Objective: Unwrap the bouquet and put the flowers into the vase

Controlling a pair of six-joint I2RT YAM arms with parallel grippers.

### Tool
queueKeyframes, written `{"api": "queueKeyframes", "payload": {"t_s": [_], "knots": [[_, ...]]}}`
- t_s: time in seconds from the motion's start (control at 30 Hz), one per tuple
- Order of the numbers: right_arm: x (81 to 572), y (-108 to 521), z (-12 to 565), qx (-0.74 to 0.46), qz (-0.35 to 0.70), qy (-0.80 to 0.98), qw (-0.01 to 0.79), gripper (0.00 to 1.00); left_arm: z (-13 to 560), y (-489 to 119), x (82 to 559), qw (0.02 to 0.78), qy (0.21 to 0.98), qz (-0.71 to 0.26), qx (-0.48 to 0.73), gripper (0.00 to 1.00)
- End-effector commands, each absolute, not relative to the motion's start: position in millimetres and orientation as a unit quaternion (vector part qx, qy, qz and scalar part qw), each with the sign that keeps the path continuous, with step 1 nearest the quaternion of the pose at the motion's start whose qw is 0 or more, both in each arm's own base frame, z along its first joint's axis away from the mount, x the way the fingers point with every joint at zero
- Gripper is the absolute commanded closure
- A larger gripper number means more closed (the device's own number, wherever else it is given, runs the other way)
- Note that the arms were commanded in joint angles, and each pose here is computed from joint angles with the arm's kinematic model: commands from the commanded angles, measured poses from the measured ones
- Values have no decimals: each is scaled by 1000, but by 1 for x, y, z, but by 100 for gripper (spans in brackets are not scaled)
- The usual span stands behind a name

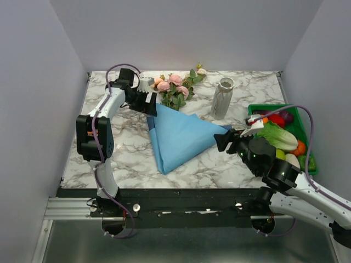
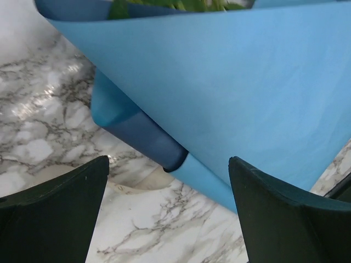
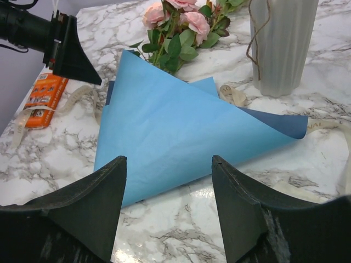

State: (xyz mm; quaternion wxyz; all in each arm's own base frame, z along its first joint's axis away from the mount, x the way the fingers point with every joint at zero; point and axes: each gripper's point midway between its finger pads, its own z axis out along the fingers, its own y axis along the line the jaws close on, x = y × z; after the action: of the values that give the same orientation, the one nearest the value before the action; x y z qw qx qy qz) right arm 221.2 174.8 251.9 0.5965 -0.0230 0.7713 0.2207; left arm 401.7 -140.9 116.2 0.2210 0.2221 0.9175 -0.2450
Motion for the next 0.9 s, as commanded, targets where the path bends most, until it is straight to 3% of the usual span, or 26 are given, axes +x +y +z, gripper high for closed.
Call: {"api": "queueKeyframes", "payload": {"t_s": [0.0, 0.23, 0.67, 0.7, 0.87], "knots": [[222, 178, 263, -28, 230, 766, 600, 29, 124, -140, 452, 268, 892, -308, 191, 1], [223, 182, 258, -31, 229, 769, 596, 29, 113, -153, 484, 251, 875, -378, 169, 1], [226, 190, 259, -37, 233, 769, 594, 33, 100, -174, 488, 226, 848, -458, 140, 1], [226, 189, 260, -37, 232, 768, 595, 33, 104, -178, 485, 223, 840, -474, 142, 13], [227, 190, 264, -36, 233, 766, 598, 33, 112, -185, 472, 222, 827, -491, 160, 40]]}}
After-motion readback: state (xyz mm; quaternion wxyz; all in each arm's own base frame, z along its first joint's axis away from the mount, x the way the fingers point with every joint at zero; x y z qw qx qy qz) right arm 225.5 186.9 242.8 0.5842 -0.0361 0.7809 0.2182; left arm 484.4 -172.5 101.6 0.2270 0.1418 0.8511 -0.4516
